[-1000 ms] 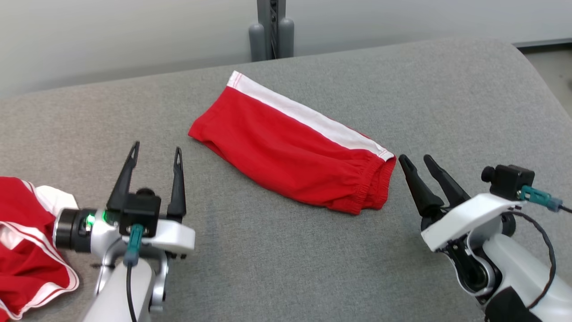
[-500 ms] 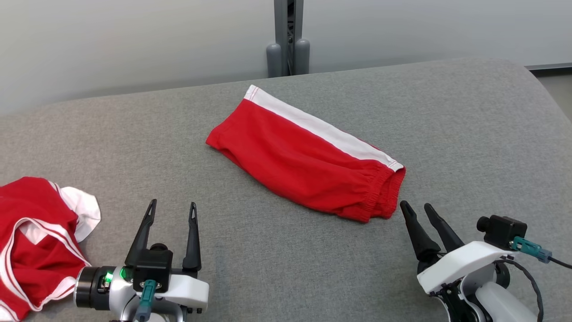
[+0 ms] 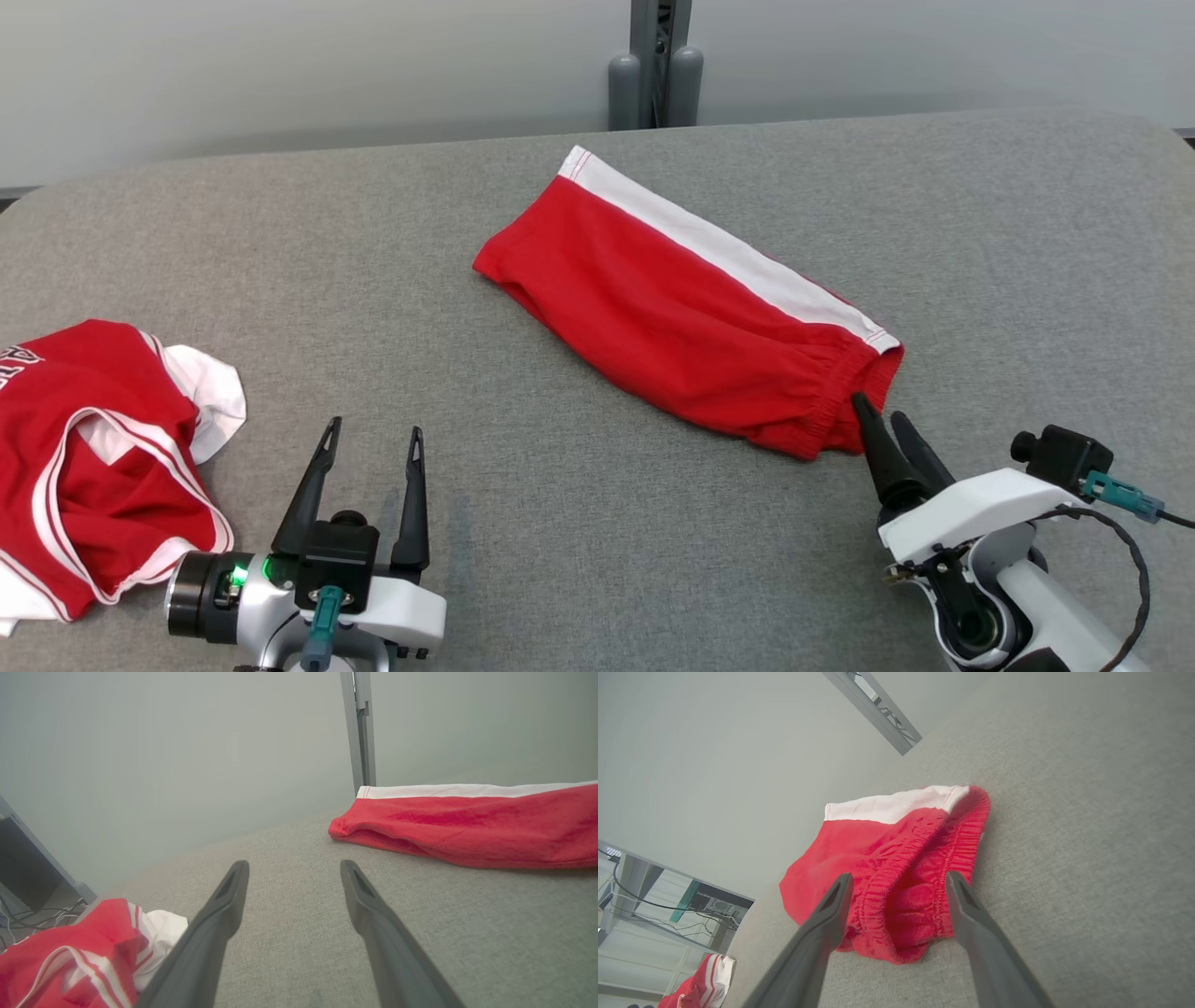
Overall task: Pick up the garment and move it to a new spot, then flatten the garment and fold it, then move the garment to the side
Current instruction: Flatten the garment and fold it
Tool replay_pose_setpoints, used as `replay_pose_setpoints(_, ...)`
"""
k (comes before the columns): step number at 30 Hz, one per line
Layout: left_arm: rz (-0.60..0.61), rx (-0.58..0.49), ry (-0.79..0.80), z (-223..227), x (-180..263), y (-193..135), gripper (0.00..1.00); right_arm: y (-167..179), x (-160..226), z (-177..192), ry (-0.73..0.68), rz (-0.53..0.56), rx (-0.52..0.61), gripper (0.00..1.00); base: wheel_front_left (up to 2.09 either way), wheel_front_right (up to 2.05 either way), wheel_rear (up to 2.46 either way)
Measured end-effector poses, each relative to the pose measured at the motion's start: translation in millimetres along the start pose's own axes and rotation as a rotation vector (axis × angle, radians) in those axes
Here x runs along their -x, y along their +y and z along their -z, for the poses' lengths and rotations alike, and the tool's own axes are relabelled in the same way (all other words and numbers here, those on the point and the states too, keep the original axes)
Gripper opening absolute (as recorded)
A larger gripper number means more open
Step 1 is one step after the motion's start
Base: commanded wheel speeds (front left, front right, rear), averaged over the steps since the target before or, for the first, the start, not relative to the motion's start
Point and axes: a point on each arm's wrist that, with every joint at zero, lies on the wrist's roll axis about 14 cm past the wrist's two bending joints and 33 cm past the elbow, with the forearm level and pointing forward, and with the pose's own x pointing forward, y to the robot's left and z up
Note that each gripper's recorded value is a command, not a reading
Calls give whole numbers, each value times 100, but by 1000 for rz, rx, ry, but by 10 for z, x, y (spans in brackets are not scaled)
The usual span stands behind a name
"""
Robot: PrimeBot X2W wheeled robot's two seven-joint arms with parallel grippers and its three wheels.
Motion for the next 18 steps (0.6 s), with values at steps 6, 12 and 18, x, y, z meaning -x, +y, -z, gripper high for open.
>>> replay_pose_setpoints(6,2,10,27,89,7,-32,100,-136,-131,57,12,54,15,100,0,0,0)
replay_pose_setpoints(12,-7,10,41,137,-16,-10,100,-212,-210,134,47,82,-8,100,0,0,0)
replay_pose_setpoints(18,-16,12,44,152,-51,17,100,-332,-268,216,103,120,-28,100,0,0,0)
